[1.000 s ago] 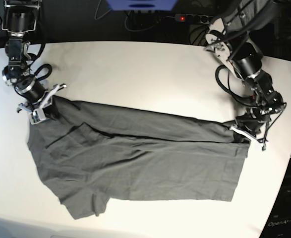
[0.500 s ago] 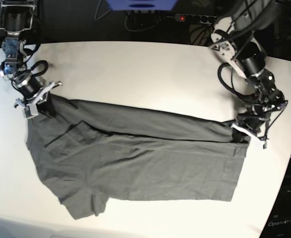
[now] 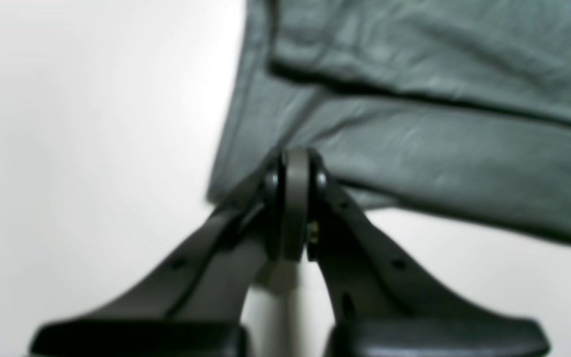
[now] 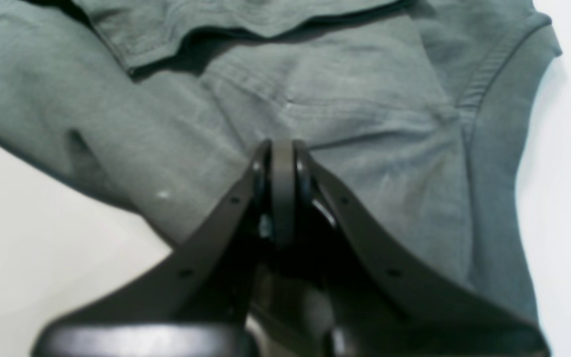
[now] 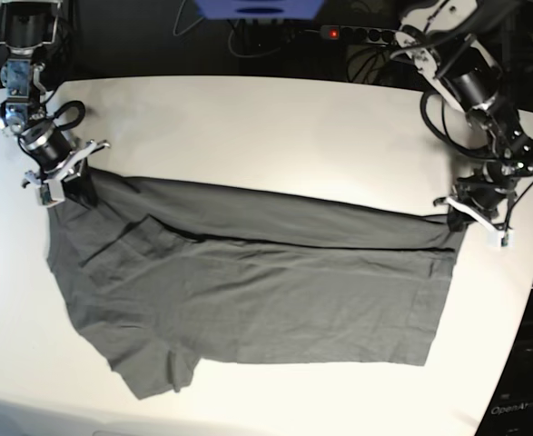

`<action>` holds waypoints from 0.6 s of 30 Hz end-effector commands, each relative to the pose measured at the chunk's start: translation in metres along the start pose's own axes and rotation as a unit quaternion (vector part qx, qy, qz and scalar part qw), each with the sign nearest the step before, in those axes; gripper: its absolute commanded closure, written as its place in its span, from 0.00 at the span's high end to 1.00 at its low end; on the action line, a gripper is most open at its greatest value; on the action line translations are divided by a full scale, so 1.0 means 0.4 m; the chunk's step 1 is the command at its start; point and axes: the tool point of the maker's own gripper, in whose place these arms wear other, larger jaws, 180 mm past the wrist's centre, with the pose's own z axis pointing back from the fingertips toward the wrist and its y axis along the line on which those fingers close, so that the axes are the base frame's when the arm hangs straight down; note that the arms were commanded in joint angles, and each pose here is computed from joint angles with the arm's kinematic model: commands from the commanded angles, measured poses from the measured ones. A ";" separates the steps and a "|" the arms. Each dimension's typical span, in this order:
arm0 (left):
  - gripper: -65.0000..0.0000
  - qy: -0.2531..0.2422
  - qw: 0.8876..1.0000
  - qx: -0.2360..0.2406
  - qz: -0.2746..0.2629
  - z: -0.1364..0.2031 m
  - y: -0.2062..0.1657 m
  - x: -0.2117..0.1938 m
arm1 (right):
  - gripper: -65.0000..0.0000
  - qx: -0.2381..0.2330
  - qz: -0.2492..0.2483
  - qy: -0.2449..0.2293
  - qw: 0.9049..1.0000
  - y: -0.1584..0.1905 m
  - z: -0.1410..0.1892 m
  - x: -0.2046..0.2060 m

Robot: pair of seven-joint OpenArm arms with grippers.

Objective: Fold the T-shirt properly
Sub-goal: 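Hold the folded edge with both grippers and drag it toward the robot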

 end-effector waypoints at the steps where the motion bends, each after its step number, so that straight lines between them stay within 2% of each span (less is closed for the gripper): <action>1: 0.03 0.117 0.992 0.052 -0.022 0.027 0.060 -0.121 | 0.00 -0.001 0.019 0.052 0.998 -0.011 0.021 -0.055; 6: 0.03 0.127 0.989 0.067 -0.032 0.058 0.081 -0.138 | 0.00 0.007 0.016 0.062 0.998 0.000 0.034 -0.077; 12: 0.03 0.139 0.988 0.060 -0.028 0.058 0.064 -0.173 | 0.00 0.021 0.013 0.059 0.998 0.014 0.038 -0.079; 18: 0.03 0.115 0.990 0.072 -0.042 0.077 0.045 -0.121 | 0.00 0.006 0.010 0.053 0.999 -0.011 0.046 -0.071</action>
